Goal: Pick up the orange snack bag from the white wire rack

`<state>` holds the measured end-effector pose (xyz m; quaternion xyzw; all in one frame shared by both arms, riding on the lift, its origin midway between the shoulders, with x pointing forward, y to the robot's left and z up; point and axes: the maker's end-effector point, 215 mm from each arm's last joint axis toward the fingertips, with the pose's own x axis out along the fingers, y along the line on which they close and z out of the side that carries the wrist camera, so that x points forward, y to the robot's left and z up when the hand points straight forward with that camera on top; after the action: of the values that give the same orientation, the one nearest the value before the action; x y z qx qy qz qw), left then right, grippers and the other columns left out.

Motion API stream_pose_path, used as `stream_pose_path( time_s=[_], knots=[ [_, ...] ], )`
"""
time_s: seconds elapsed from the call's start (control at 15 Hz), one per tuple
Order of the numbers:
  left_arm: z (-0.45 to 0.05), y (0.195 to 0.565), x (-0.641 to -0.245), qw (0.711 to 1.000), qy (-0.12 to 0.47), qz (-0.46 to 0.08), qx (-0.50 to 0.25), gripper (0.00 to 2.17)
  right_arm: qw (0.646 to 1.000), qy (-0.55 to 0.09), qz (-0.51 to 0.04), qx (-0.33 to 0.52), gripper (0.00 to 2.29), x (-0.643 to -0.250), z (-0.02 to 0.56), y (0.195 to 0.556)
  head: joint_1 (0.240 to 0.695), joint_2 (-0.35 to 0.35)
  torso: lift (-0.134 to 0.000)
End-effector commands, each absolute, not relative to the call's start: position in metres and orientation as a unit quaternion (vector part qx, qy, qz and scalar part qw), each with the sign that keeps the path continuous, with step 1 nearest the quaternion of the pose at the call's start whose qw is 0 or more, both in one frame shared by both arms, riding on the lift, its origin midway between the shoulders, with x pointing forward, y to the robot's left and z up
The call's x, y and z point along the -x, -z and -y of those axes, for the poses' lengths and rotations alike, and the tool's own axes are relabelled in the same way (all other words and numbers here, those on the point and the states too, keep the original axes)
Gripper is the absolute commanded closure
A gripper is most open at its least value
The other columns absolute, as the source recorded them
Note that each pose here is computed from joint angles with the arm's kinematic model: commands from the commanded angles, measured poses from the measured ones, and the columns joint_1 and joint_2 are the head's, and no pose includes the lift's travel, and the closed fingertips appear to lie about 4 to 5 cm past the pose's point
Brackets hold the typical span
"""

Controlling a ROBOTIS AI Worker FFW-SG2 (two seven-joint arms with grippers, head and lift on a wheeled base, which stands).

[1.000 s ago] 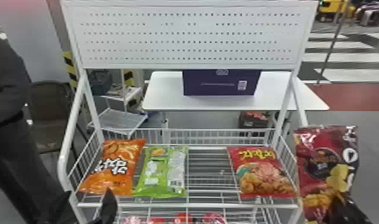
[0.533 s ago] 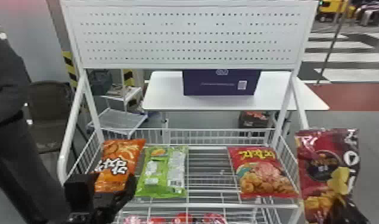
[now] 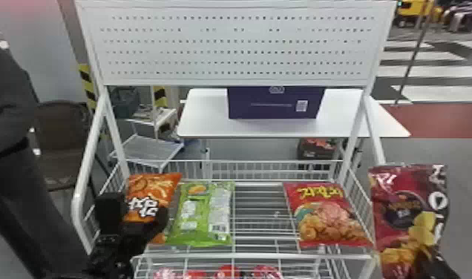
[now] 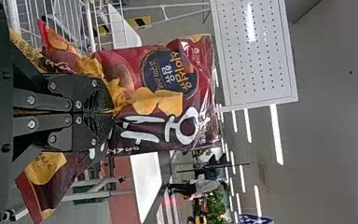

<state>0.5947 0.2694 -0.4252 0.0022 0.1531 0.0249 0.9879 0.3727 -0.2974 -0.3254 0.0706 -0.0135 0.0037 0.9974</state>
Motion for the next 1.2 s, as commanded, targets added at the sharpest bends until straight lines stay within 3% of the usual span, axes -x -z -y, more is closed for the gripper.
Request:
stream_pose_path(
  time_s=[0.0, 0.07, 0.2, 0.33, 0.47, 0.73, 1.13],
  knots=[
    [-0.272, 0.43, -0.601, 0.986, -0.027, -0.163, -0.003, 0.27, 0.997, -0.003, 0.013, -0.071, 2.13, -0.374, 0.299, 0.327, 0.499, 0.0, 0.0],
    [-0.273, 0.434, -0.6, 0.985, -0.026, -0.171, -0.001, 0.56, 0.997, -0.002, 0.013, -0.072, 2.13, -0.374, 0.299, 0.327, 0.499, 0.0, 0.0],
    [-0.276, 0.453, -0.593, 0.978, -0.022, -0.208, 0.005, 1.77, 0.997, -0.002, 0.013, -0.072, 2.13, -0.374, 0.3, 0.327, 0.499, 0.0, 0.0],
    [-0.279, 0.459, -0.59, 0.975, -0.026, -0.222, 0.004, 2.14, 0.997, 0.0, 0.013, -0.072, 2.13, -0.374, 0.301, 0.328, 0.499, 0.0, 0.0],
    [-0.281, 0.454, -0.584, 0.977, -0.033, -0.213, 0.002, 2.14, 0.997, 0.001, 0.012, -0.073, 2.13, -0.374, 0.301, 0.329, 0.499, 0.0, 0.0],
    [-0.289, 0.403, -0.559, 0.987, -0.048, -0.152, 0.032, 2.14, 0.997, 0.001, 0.013, -0.08, 2.13, -0.376, 0.301, 0.329, 0.499, 0.0, 0.0],
    [-0.29, 0.345, -0.474, 0.994, -0.054, -0.06, 0.072, 2.14, 0.997, -0.002, 0.008, -0.08, 2.13, -0.375, 0.299, 0.335, 0.499, 0.0, 0.0]
  ],
)
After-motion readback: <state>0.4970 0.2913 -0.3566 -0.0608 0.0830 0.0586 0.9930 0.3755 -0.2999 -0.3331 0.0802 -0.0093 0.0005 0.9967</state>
